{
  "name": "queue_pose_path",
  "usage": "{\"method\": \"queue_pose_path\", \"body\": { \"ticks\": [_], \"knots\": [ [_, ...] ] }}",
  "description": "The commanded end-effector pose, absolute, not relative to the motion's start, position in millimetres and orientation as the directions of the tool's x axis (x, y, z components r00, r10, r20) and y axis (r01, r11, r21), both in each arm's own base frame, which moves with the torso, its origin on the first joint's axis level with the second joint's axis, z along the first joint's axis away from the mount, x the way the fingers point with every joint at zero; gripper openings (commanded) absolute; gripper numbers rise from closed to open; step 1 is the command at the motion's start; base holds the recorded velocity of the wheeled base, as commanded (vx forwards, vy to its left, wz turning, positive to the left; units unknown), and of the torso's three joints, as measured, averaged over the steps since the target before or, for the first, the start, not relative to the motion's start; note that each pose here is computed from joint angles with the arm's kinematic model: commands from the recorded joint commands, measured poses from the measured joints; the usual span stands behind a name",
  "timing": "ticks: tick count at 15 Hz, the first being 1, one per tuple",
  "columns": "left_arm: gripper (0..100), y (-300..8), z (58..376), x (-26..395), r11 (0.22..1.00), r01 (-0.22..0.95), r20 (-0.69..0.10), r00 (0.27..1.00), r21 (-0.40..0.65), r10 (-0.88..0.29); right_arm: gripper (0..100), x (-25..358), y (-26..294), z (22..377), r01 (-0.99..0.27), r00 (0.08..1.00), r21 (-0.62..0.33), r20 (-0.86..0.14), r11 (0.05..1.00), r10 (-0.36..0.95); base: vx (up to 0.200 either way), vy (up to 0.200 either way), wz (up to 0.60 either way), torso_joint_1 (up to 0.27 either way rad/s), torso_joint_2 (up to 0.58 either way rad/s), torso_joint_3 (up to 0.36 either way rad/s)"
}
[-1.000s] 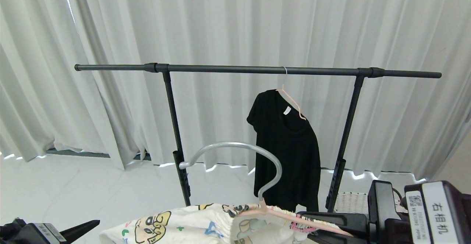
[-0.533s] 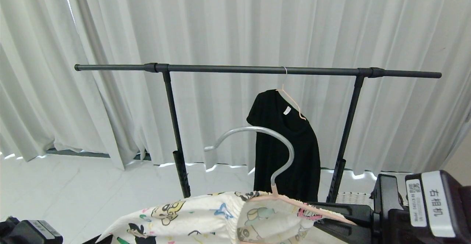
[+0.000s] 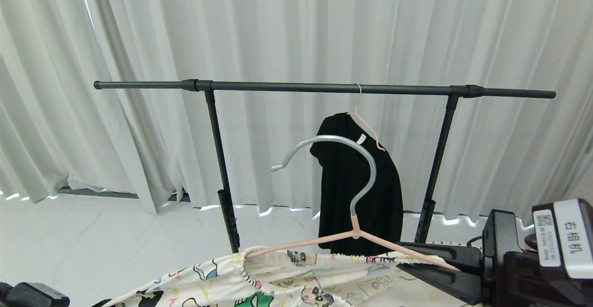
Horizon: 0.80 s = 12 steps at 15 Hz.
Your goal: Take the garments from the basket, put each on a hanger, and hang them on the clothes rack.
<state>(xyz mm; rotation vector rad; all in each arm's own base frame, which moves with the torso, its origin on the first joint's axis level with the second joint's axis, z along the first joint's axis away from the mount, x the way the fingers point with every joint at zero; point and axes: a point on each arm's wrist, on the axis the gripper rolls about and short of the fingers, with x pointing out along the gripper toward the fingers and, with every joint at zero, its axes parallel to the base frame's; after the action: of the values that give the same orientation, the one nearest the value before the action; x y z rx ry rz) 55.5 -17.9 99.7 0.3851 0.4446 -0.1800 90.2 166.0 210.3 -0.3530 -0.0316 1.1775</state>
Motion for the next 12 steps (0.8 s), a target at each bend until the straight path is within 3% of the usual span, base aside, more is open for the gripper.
{"method": "queue_pose_path", "body": {
  "ticks": [1, 3, 4, 8, 12],
  "knots": [
    [0, -18, 101, 55, 0.899, 0.261, -0.438, 0.895, 0.351, -0.088, 0, 90, 166, 211, -0.897, 0.391, -0.287, -0.155, 0.337, 0.907, 0.000, 0.000, 0.00, 0.000, 0.00, 0.000],
    [0, -17, 105, 53, 0.894, 0.261, -0.411, 0.906, 0.364, -0.097, 0, 90, 166, 211, -0.897, 0.389, -0.287, -0.155, 0.336, 0.908, 0.000, 0.000, 0.00, 0.000, 0.00, 0.000],
    [100, -16, 105, 51, 0.896, 0.256, -0.398, 0.912, 0.362, -0.099, 0, 90, 166, 210, -0.897, 0.391, -0.287, -0.158, 0.336, 0.907, 0.000, 0.000, 0.00, 0.000, 0.00, 0.000],
    [100, -14, 111, 46, 0.908, 0.233, -0.336, 0.935, 0.349, -0.111, 0, 98, 158, 204, -0.880, 0.440, -0.284, -0.179, 0.381, 0.880, 0.000, 0.000, 0.00, 0.000, 0.00, 0.000],
    [100, -18, 138, 54, 0.915, 0.243, -0.260, 0.952, 0.323, -0.161, 0, 120, 139, 201, -0.811, 0.570, -0.281, -0.187, 0.513, 0.800, 0.000, 0.000, 0.00, 0.000, 0.00, 0.000]
  ]
}}
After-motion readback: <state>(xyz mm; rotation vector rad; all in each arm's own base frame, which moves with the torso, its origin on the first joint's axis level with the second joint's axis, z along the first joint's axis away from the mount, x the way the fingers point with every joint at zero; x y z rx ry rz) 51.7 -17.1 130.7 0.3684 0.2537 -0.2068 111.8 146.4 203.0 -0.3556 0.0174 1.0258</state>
